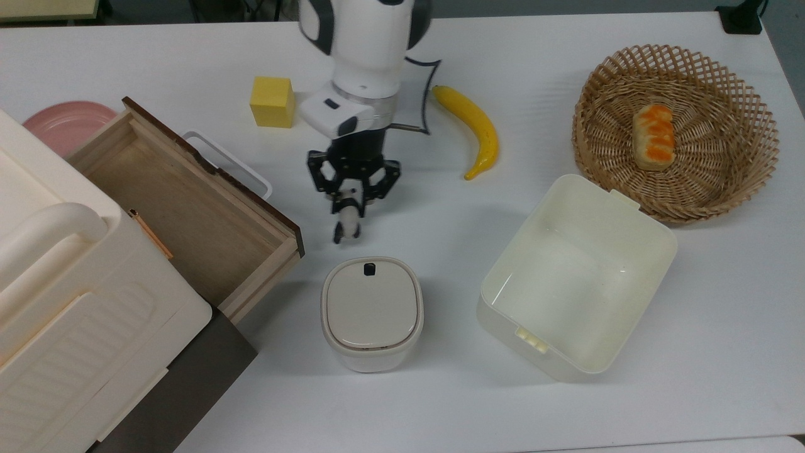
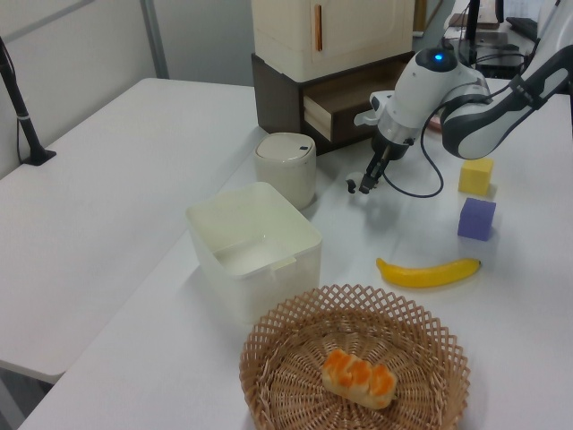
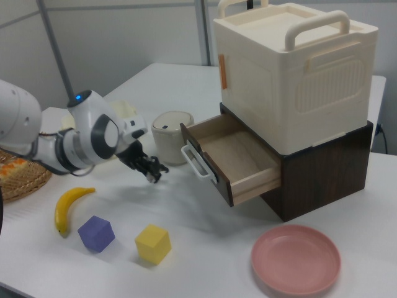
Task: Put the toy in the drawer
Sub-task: 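Lift the gripped panda toy up off the table, then carry the panda toy over the open wooden drawer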
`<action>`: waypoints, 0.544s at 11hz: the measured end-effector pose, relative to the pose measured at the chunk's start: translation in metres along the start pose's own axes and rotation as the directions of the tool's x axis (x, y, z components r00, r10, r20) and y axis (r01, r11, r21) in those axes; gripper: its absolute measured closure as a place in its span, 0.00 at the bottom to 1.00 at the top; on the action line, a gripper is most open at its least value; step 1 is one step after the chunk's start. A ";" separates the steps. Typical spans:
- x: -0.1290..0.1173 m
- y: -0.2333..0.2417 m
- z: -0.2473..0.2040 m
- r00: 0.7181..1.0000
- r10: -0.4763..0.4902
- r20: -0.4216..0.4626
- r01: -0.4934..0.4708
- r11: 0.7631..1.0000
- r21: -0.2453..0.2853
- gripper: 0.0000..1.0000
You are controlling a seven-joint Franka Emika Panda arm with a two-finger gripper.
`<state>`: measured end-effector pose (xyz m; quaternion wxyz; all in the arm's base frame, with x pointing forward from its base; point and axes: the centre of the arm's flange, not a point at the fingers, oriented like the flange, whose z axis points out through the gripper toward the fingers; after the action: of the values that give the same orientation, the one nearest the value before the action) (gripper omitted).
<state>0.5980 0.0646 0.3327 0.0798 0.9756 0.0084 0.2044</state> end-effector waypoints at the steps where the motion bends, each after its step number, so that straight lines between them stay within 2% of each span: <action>1: 0.006 -0.016 -0.010 0.999 0.042 0.024 -0.042 0.999 0.023 0.58; 3: 0.035 -0.029 -0.041 0.989 0.136 0.064 -0.139 0.989 0.055 0.58; 6: 0.073 -0.019 -0.079 0.964 0.239 0.117 -0.249 0.965 0.078 0.58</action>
<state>0.6334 0.0988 0.4305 0.0091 0.9814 -0.1067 0.1596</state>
